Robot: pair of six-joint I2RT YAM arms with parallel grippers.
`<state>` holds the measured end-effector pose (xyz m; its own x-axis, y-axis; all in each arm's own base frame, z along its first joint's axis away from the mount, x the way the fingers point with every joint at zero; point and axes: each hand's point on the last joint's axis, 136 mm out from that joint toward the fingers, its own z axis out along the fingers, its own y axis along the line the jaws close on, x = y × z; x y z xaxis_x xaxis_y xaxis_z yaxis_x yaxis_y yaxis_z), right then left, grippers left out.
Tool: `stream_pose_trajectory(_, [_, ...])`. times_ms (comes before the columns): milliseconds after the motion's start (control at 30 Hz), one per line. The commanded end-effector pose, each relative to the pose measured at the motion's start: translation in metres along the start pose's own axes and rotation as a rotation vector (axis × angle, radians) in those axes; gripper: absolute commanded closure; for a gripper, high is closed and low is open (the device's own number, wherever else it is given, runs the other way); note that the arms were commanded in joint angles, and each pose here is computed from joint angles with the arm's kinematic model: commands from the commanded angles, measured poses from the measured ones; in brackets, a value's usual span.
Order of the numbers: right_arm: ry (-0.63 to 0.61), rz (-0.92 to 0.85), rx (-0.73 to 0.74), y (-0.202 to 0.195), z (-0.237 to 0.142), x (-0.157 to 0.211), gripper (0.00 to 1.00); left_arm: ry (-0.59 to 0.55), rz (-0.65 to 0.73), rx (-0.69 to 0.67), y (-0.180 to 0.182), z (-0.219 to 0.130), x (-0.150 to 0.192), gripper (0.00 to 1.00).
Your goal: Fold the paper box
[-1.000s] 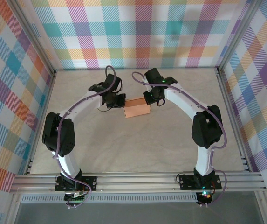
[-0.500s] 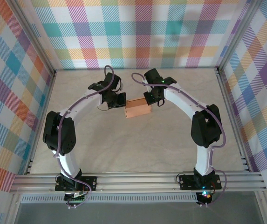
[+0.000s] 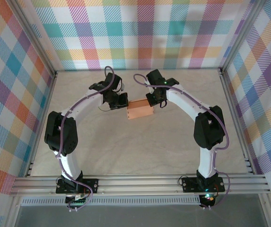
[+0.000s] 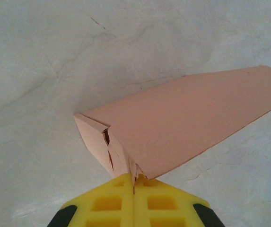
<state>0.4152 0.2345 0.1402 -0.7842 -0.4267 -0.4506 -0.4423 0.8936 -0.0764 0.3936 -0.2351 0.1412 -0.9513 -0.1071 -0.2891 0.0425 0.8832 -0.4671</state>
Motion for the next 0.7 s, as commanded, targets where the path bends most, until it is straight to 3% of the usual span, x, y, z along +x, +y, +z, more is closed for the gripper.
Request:
stream_pose_trajectory(0, [0.012,-0.031,-0.039,0.0157,0.0032,0.0002,1.00,0.037,-0.038,0.080,-0.0127,0.0059,0.0001,1.00])
stream_pose_trajectory(667, [0.009,-0.026,-0.039,0.0157,0.0039,0.0008,1.00,0.039,-0.098,0.175,-0.0200,0.0023,-0.0047,1.00])
